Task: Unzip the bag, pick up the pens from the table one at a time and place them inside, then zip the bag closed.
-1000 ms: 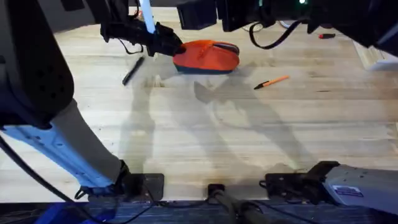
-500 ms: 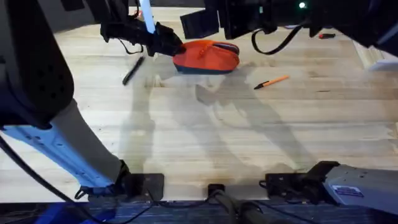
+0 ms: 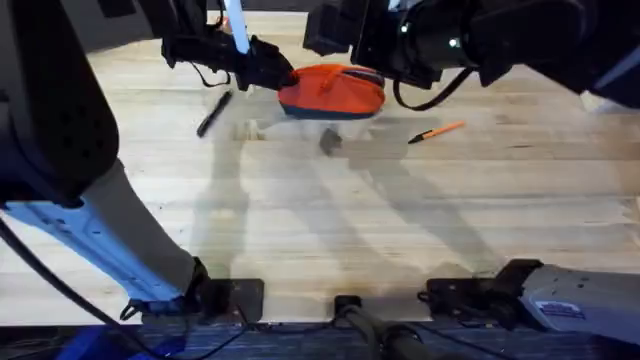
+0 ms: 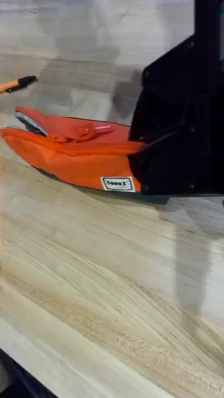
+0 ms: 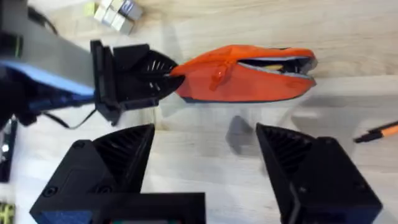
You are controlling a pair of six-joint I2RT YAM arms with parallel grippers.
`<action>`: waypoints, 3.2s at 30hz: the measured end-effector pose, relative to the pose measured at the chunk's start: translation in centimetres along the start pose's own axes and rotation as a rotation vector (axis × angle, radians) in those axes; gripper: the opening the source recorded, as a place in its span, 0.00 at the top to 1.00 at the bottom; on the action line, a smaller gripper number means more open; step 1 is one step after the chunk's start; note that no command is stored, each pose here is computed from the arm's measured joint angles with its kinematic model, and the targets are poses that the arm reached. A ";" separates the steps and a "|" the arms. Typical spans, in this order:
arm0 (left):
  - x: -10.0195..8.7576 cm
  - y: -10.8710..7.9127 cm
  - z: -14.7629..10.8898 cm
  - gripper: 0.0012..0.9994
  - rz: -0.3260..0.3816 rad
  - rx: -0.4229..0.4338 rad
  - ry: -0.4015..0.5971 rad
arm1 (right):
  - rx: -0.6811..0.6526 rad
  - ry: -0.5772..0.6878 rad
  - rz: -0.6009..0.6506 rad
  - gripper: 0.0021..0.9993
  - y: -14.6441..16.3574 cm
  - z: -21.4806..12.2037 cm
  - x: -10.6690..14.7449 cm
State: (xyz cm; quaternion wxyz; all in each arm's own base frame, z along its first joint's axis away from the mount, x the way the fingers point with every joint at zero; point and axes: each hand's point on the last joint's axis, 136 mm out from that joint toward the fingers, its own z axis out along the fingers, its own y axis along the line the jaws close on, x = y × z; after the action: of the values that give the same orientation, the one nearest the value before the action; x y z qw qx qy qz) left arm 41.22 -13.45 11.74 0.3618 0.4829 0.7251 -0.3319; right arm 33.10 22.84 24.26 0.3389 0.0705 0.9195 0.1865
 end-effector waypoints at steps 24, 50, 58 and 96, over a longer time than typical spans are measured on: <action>0.0 0.0 0.0 0.96 0.000 0.000 0.001 | 0.156 0.091 0.149 0.00 -2.2 6.3 3.1; 0.2 -0.2 0.0 0.96 -0.013 0.004 0.009 | 0.189 -0.038 0.209 0.08 -2.8 14.5 1.8; 0.3 -0.2 0.0 0.96 -0.014 0.004 0.011 | 0.176 -0.044 0.220 0.43 -2.5 14.8 1.6; 0.2 -0.2 0.0 0.96 -0.012 0.004 0.009 | 0.218 -0.055 0.192 0.97 -3.3 15.6 1.9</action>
State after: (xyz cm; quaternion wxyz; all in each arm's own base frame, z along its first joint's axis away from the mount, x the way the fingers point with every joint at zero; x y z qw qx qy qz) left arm 41.01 -13.41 11.58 0.3556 0.4805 0.7289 -0.3337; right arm 41.80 24.90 10.89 0.3348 0.1993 0.9137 0.1150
